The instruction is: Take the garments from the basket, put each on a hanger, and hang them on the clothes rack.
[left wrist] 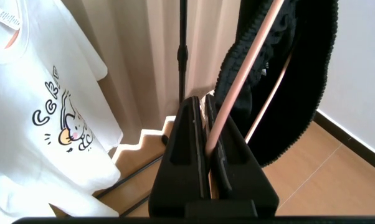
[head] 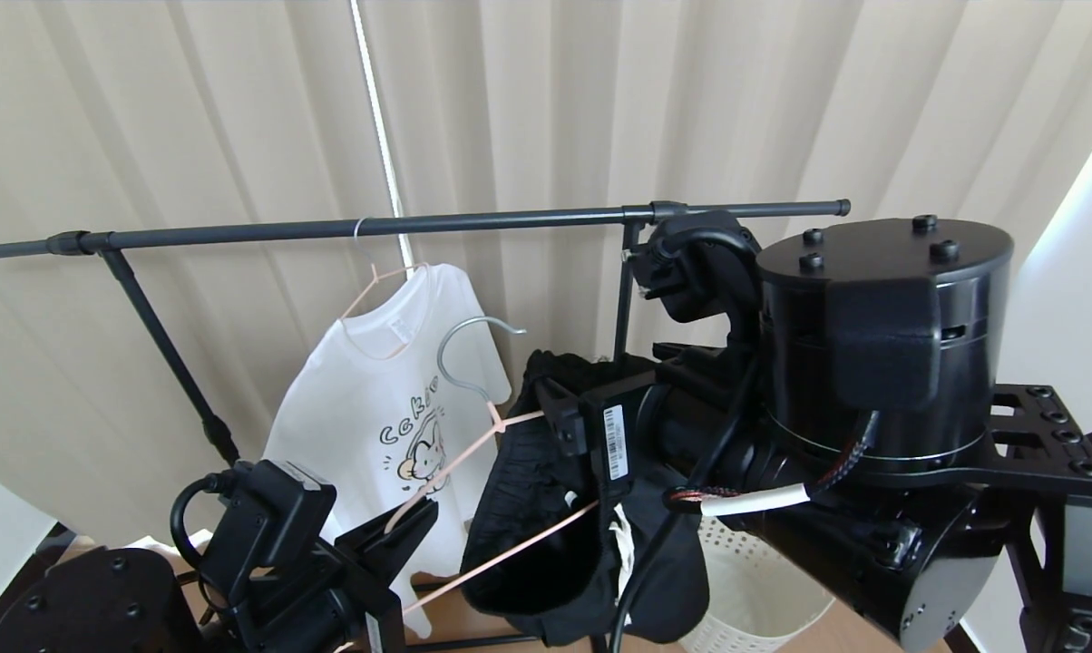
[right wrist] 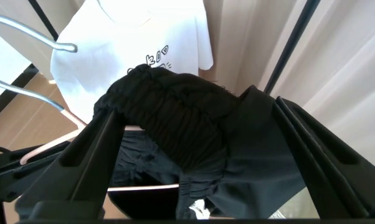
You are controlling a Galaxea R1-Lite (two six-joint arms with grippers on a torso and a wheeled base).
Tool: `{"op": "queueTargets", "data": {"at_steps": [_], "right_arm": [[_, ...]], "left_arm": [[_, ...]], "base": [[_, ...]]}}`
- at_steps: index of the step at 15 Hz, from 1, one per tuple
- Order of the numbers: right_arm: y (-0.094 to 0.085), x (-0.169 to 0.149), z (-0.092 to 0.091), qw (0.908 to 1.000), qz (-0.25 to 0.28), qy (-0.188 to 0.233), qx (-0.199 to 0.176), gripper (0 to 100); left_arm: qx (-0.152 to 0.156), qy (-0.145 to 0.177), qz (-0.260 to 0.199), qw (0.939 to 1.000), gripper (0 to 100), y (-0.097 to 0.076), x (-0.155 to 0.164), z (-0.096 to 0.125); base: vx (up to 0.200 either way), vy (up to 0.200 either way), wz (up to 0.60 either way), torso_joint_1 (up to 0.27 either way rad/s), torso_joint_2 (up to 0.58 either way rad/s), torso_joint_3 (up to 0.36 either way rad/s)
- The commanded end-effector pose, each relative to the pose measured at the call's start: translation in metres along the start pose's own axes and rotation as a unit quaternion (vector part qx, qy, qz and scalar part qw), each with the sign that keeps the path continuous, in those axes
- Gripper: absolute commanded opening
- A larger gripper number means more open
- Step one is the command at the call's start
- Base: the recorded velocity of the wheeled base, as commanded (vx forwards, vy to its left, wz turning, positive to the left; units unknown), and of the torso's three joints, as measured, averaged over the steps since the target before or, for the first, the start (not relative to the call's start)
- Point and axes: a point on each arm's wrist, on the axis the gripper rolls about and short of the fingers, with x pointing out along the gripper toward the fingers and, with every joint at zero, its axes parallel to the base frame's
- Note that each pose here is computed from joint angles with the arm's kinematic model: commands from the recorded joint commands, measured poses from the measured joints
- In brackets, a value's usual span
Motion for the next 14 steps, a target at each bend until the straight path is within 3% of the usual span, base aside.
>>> {"op": "queueTargets", "data": {"at_steps": [1,14], "right_arm": [[0.000,-0.001,0.000,1.0000,0.002,-0.001,0.000,100],[-0.003,-0.015,0.000,0.9999,0.014,-0.004,-0.007,100]], "left_arm": [[0.000,-0.001,0.000,1.0000,0,0.000,0.000,0.000],[-0.004,-0.018,0.010,0.9998,0,0.004,0.002,0.007]], "base": [[0.000,0.000,0.00,0.000,0.00,0.000],[0.000,0.000,0.00,0.000,0.00,0.000]]}}
